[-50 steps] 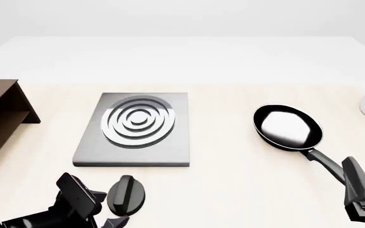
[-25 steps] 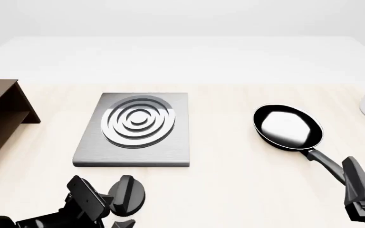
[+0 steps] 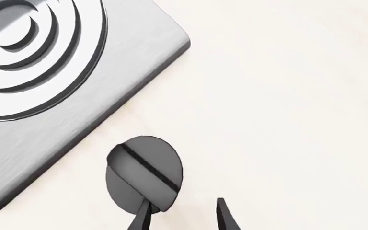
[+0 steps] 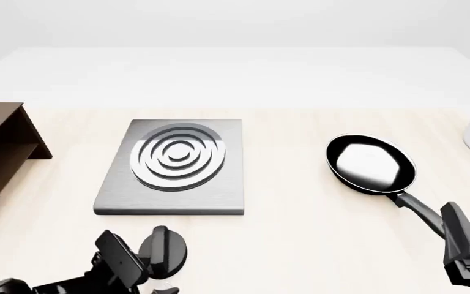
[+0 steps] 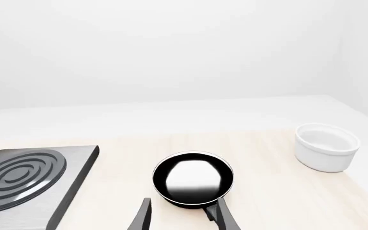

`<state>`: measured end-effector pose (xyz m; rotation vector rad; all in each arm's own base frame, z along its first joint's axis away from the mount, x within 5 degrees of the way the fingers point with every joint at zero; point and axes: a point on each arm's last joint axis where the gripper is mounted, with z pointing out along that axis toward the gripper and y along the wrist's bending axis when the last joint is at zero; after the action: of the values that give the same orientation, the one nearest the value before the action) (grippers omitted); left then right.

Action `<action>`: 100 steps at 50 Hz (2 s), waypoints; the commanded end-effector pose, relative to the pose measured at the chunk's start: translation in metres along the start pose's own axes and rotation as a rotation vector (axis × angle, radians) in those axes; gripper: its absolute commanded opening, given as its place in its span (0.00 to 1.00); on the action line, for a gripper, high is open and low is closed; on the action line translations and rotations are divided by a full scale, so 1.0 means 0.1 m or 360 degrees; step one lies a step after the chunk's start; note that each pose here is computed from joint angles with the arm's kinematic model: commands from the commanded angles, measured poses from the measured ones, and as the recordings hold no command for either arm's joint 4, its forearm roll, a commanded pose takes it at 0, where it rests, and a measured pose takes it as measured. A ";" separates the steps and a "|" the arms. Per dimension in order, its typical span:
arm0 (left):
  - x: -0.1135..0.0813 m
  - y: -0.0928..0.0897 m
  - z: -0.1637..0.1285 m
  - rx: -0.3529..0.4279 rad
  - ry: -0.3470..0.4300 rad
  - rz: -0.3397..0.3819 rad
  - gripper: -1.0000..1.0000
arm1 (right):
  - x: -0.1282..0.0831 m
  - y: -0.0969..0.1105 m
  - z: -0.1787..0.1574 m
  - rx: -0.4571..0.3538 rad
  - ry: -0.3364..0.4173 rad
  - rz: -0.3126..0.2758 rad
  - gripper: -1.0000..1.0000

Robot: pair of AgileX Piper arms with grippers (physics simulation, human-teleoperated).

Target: Turn on the stove and put the frying pan on it.

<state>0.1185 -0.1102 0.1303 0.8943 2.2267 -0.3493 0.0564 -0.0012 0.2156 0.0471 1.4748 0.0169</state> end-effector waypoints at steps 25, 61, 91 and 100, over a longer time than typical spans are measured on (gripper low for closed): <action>-0.24 -0.09 0.06 0.0054 -0.0030 0.0059 1.00 | 0.00 0.00 -0.01 -0.0008 -0.0005 -0.0024 1.00; -0.59 -0.32 -0.56 0.0232 -0.0191 0.0148 1.00 | -0.01 0.00 -0.01 -0.0007 -0.0009 -0.0018 1.00; 0.16 0.12 -1.66 -0.0546 -0.0818 -0.0014 1.00 | 0.01 0.00 0.01 -0.0009 0.0032 -0.0047 1.00; 0.28 0.21 -1.41 -0.0741 -0.0853 -0.0063 1.00 | 0.03 0.00 0.07 0.0000 0.0078 -0.0039 1.00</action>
<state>0.0442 -0.0206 0.2377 0.5660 1.7536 -0.1731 0.0589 -0.0013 0.2141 0.0395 1.5012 0.0066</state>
